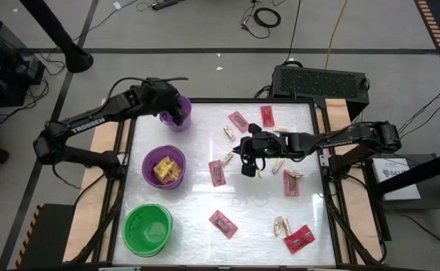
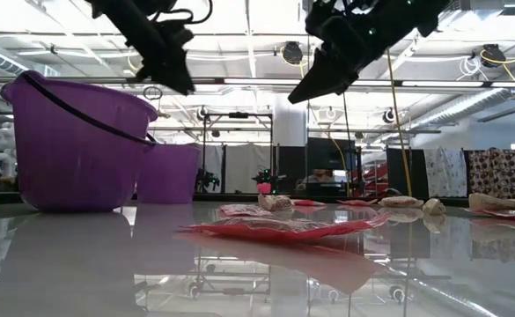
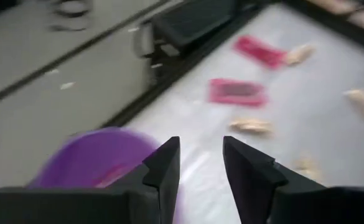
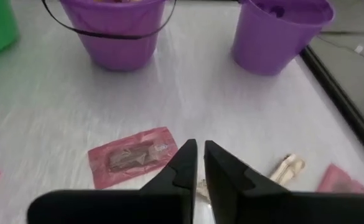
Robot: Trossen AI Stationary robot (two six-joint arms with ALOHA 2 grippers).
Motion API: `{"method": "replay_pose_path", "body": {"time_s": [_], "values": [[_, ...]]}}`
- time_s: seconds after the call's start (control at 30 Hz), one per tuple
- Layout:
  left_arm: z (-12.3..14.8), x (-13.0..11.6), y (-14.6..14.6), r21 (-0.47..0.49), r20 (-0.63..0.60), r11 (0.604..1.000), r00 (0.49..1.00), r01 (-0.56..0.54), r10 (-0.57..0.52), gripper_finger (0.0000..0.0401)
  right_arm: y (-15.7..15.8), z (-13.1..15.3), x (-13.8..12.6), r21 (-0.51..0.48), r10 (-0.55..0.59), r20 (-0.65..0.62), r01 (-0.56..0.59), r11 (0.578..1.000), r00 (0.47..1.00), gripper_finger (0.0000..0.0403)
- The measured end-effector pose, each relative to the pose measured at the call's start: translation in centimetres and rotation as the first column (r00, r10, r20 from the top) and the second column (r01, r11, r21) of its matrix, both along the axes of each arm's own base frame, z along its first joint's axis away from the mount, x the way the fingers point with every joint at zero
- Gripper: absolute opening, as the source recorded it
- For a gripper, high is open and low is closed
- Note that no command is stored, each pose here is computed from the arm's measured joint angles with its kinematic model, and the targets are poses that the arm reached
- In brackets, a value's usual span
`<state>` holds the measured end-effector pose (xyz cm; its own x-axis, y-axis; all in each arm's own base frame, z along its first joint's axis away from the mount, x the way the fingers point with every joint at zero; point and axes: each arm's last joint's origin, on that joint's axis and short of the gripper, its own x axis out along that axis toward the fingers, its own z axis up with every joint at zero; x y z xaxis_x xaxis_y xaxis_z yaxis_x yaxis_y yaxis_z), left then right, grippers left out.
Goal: Sort candy by brand, put in halloween buckets
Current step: Put the red candy into the top purple bucket
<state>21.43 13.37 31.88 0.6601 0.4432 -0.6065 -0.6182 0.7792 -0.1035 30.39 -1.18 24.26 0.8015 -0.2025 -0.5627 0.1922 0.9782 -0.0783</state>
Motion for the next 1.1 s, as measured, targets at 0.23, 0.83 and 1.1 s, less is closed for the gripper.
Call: {"method": "replay_pose_path", "body": {"time_s": [0.23,0.83,1.1], "values": [[0.0,3.9,-3.3,0.009,0.154,0.881,0.869,0.474,-0.470,0.0132,0.4,-1.9,-1.7,0.204,-0.098,-0.227,0.145,0.968,0.969,0.0023],[-7.8,12.5,-7.2,0.045,0.030,0.707,0.707,0.706,-0.707,0.0132,6.0,-3.3,-7.9,0.390,-0.155,-0.809,0.715,0.581,0.567,0.0022],[-8.1,12.7,-7.1,0.100,-0.012,0.667,0.671,0.738,-0.741,0.0132,7.9,-6.0,-10.6,0.218,-0.300,-0.881,0.876,0.431,0.367,0.0048]]}}
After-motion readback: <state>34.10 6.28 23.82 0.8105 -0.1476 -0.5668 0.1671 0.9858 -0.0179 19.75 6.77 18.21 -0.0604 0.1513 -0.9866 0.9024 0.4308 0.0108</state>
